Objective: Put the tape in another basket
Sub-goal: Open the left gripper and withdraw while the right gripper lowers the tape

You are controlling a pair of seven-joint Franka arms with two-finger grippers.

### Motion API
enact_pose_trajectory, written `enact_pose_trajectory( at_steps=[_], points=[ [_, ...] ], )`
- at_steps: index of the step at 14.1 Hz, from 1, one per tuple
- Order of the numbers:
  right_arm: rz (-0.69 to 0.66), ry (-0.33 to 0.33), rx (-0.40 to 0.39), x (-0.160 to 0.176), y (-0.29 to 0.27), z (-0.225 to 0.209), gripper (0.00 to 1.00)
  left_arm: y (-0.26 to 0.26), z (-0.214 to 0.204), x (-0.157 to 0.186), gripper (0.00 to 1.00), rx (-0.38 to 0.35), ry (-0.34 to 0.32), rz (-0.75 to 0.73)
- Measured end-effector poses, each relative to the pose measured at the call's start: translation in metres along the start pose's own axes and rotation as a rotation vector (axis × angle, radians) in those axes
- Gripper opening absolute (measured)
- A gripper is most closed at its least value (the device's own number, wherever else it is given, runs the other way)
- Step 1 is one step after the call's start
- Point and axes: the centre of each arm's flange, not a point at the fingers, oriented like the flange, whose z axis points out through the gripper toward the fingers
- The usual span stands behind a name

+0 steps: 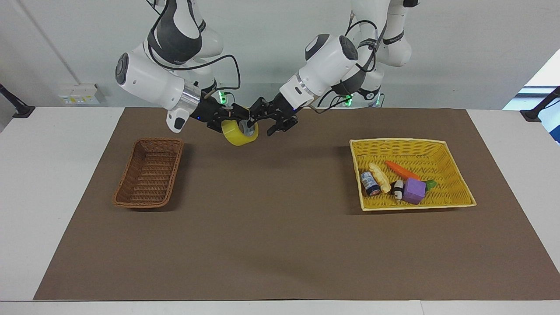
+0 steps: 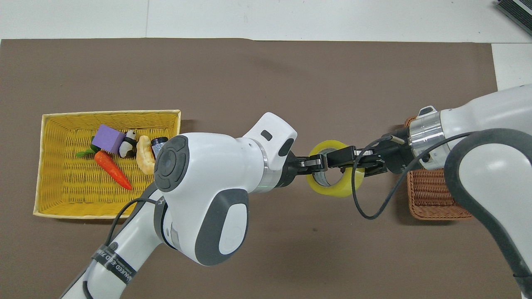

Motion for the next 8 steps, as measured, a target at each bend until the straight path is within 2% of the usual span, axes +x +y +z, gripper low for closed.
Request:
enact_pose_trajectory(
  at_steps=[1, 4, 8],
  points=[
    [-0.002, 0.002, 0.000, 0.000, -0.001, -0.001, 0.00, -0.001, -0.008, 0.005, 1.00, -0.005, 0.014, -0.009],
    [0.000, 0.003, -0.004, 0.001, 0.001, 0.000, 0.00, -0.023, -0.038, 0.036, 1.00, 0.015, 0.064, -0.037],
    [0.001, 0.036, -0.064, 0.009, 0.027, -0.019, 0.00, -0.074, -0.076, 0.071, 1.00, 0.195, 0.052, -0.028]
  ],
)
